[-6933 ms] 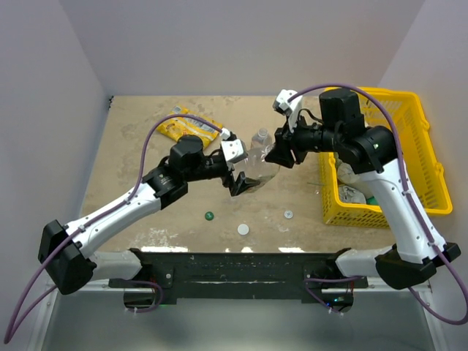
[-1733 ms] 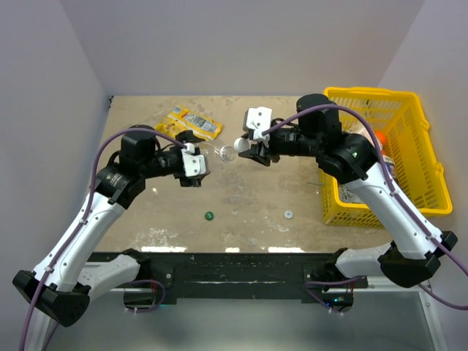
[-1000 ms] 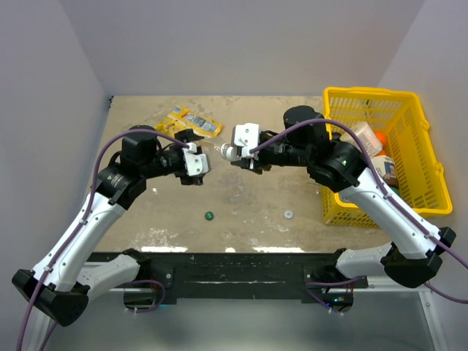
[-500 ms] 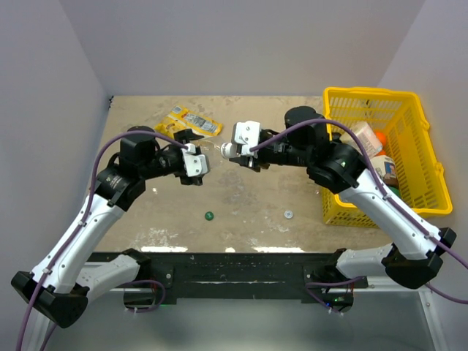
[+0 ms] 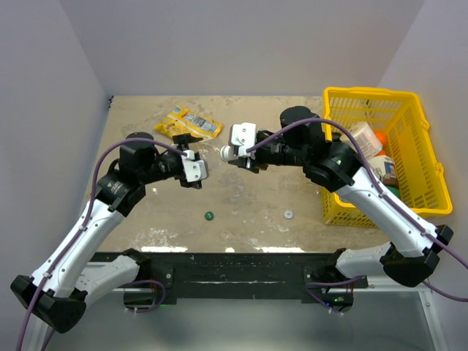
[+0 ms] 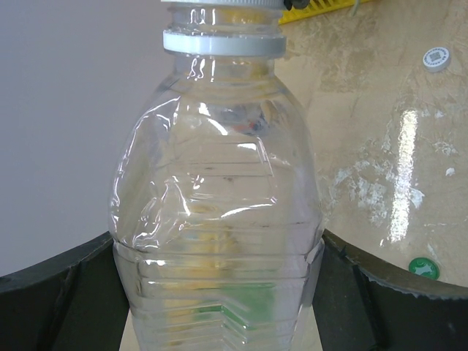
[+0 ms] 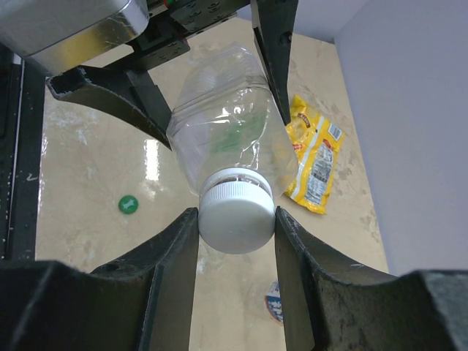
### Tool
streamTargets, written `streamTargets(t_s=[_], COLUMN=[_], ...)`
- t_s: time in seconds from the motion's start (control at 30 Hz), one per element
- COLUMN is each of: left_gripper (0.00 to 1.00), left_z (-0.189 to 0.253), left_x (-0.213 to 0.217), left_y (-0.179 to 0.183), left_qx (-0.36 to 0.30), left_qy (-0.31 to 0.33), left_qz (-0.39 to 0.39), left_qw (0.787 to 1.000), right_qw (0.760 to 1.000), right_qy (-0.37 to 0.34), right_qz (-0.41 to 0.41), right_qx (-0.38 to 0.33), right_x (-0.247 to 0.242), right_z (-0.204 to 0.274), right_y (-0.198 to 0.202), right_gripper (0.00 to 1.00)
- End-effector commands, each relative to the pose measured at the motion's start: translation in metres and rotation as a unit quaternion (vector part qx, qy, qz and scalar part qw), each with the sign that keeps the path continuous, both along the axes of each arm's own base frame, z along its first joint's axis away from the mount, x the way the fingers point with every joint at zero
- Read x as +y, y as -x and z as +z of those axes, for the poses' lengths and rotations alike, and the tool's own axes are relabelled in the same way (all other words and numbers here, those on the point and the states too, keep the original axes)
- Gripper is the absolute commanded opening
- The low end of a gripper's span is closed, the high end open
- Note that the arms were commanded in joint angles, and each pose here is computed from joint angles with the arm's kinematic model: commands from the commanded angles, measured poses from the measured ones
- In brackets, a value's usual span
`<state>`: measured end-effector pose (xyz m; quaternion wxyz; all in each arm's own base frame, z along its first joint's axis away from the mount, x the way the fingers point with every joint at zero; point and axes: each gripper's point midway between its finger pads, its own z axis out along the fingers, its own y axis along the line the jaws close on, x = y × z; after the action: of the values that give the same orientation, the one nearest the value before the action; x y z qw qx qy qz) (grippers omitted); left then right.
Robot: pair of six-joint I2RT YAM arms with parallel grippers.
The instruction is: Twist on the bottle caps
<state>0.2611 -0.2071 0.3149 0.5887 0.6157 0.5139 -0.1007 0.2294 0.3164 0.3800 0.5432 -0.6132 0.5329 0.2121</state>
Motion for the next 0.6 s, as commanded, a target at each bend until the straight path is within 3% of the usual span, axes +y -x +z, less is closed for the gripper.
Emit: streamTargets(t_s=[0.0,0.13,0.57], left_gripper=[0.0,0.0,0.0], left_z=[0.049,0.067,0.086], left_x=[-0.009,0.0,0.012], left_y=[0.005,0.006,-0.006], left_qx=[-0.128,-0.19,-0.2], left_qy=[0.059,0.102,0.134], left_qz=[-0.03,-0.001,0.053], left_qw=[0.99,0.976,0.969], right_qw=[1.0,0.997,0.981], right_qy=[-0.013,-0.037,-0.089], right_qz=[0.018,0.012,-0.103], right_qx=[0.018,0.062,0.138], right_x=[0.013,0.021,0.02], right_z=[-0.003,-0.004,-0.01], right_y=[0.002,0.005,-0.022], right_gripper=[0.13,0.12,0.1])
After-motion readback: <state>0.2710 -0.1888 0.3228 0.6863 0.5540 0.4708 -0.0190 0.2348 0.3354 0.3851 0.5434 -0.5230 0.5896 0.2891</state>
